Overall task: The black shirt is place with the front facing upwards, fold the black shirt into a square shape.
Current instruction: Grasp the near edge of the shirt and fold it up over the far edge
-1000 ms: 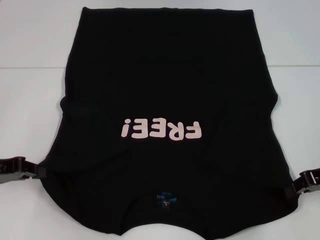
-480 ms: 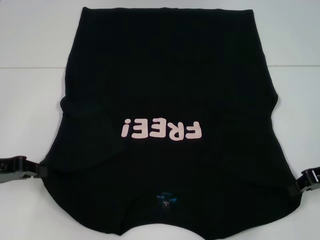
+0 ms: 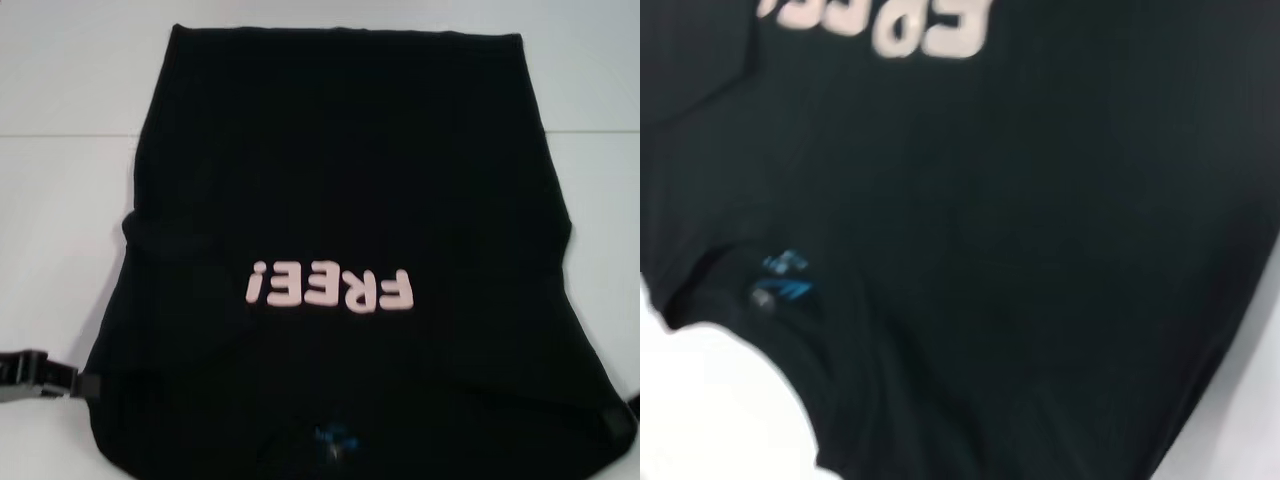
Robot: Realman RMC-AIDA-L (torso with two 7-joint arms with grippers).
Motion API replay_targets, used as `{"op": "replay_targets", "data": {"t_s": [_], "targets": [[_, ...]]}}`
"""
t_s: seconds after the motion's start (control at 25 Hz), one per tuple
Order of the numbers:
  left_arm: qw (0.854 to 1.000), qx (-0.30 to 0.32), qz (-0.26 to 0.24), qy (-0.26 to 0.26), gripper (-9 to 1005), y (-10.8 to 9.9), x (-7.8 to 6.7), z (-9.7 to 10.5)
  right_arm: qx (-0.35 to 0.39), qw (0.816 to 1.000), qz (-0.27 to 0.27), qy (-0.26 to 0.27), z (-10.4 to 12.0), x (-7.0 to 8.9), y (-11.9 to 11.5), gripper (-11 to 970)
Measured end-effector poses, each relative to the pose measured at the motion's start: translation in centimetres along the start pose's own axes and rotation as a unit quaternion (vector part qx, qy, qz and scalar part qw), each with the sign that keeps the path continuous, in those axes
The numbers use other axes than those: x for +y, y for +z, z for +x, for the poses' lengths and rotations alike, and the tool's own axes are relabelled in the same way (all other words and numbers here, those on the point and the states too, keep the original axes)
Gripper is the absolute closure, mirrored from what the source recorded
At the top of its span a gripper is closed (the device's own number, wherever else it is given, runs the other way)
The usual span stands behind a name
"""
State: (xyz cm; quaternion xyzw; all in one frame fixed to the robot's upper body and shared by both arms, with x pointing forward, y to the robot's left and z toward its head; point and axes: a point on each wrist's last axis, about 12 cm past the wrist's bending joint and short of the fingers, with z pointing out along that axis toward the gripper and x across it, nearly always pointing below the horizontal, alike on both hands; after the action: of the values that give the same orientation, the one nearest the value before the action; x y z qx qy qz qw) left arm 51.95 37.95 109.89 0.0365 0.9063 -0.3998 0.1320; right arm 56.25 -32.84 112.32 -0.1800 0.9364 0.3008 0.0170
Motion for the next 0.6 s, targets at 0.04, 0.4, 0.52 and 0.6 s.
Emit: {"op": "replay_targets", "data": {"t_s": [0.04, 0.4, 0.52, 0.6], "targets": [[1.000, 0.008, 0.006, -0.001, 938, -0.1, -0.1, 0.2, 0.010, 1.000, -0.009, -0.007, 0.4, 0.1, 0.0, 940], [0.989, 0.139, 0.055, -0.018, 937, -0.7, -0.6, 3.7, 0.081, 0.994, -0.056, -0.054, 3.8, 0.1, 0.2, 940], [0.986, 0.149, 0.069, -0.017, 937, -0.5, -0.9, 3.8, 0.089, 0.992, -0.060, -0.060, 4.1, 0.1, 0.7, 940], [0.987, 0.140, 0.075, -0.015, 937, -0.3, -1.0, 3.5, 0.080, 0.993, -0.060, -0.058, 4.0, 0.0, 1.0, 940]]}}
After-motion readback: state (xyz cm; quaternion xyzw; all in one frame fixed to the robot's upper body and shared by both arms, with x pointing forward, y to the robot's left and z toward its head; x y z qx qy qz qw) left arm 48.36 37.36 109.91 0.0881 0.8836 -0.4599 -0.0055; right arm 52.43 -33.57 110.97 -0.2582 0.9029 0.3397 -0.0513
